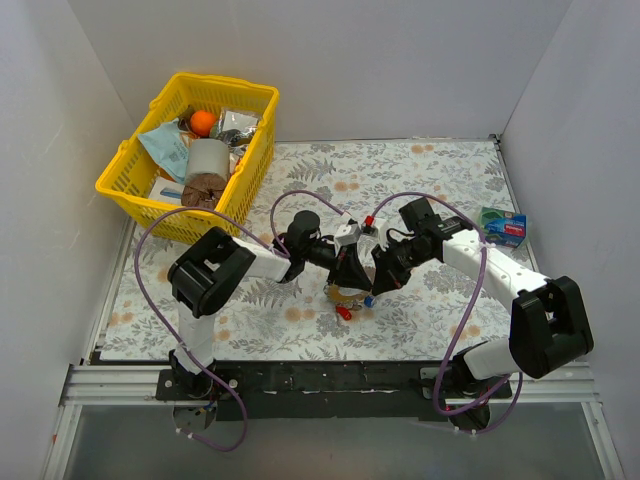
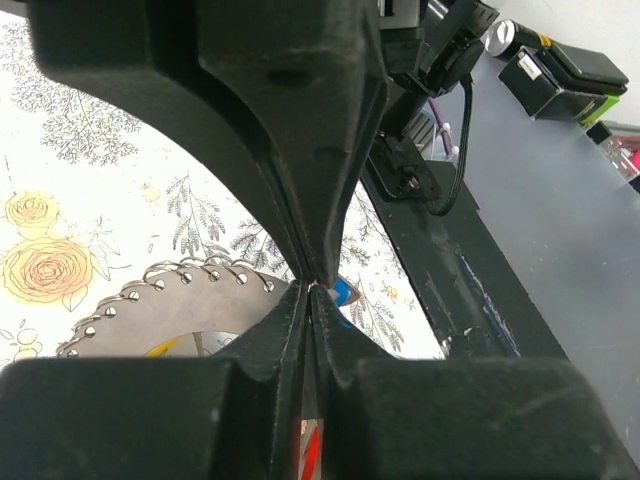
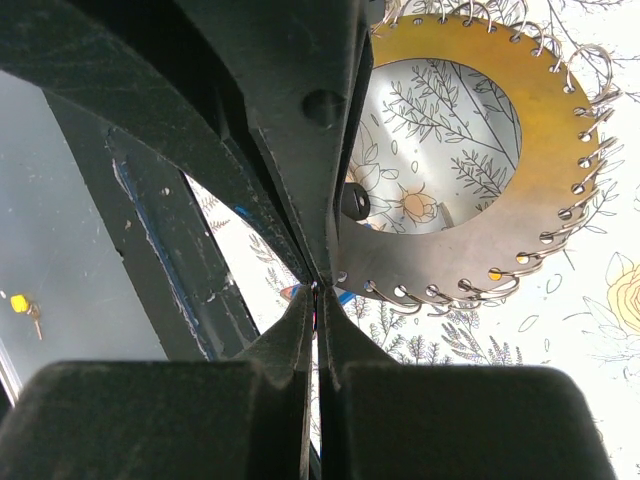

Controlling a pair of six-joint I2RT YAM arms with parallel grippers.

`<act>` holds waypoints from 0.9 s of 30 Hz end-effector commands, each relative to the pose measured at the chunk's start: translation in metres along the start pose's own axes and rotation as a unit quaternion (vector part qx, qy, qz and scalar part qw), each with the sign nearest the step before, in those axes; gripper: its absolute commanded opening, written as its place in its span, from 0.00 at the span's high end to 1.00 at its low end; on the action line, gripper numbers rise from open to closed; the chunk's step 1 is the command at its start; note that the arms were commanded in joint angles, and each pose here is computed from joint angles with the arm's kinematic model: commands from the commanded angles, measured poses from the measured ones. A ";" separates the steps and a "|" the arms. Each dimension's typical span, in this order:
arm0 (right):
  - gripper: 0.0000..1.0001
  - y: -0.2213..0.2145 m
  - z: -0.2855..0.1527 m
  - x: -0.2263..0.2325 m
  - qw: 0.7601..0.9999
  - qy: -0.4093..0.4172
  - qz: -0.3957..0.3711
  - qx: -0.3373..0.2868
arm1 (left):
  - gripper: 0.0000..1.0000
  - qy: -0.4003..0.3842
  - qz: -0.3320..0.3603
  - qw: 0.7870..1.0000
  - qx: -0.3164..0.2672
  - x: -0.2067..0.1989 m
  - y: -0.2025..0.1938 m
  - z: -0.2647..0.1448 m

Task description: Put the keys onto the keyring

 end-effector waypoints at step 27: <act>0.28 0.090 -0.067 0.051 0.964 -0.029 -0.103 -0.242 | 1.00 0.081 0.099 0.988 -0.088 0.000 0.071 -0.024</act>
Point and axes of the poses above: each gripper's point midway between its finger pads, its own z axis out along the fingers, its own x axis along the line the jaws close on, y = z × x, the point moved 2 cm from there along -z, back along the fingers, and after that the axes turned 15 degrees about z, right-handed, at the moved point
